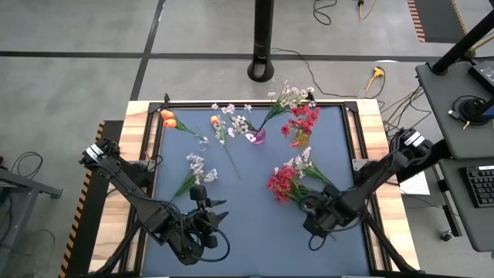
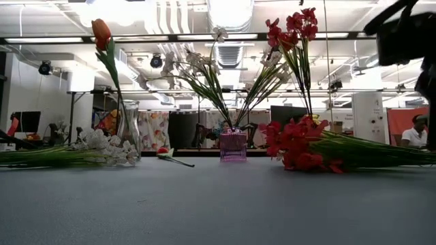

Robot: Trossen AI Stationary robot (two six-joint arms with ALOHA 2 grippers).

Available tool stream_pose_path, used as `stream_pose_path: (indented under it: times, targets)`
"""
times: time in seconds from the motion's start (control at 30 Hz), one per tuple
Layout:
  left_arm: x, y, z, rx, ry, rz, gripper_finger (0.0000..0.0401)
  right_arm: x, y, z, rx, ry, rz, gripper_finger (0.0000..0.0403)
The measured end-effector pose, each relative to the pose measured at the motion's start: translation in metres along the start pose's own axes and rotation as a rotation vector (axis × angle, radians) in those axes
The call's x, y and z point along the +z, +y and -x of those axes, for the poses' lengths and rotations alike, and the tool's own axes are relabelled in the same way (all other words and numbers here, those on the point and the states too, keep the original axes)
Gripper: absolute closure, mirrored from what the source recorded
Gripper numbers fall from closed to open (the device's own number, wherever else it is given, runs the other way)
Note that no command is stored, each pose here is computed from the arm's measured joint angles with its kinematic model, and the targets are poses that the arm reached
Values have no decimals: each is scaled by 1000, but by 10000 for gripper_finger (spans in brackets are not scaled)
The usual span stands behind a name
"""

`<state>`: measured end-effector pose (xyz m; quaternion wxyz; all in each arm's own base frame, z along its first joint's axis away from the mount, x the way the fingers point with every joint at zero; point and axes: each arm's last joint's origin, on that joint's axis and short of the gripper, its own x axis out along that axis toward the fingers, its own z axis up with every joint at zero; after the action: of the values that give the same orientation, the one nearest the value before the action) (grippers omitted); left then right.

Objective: Sort flowers into vase by color
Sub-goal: Put the red flowers into the yellow vase

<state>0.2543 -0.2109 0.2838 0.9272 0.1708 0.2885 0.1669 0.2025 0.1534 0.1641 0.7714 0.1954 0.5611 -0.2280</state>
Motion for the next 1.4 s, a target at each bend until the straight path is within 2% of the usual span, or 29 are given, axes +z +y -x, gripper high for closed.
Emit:
stream_pose_path:
  times: [0.2,0.4,0.7,0.97,1.4]
  targets:
    - [0,0,0,0,0,0,249,14,0,-15,-20,12,1,149]
    - [0,0,0,1,1,0,249,21,-3,-25,-55,36,-9,180]
    - [-2,0,-1,3,4,-7,249,23,-2,-38,-75,95,-43,285]
    - [-9,-2,-4,10,16,-24,249,24,-4,-28,-36,108,-77,381]
    - [-8,-2,-4,7,11,-14,249,31,-12,16,134,27,-91,378]
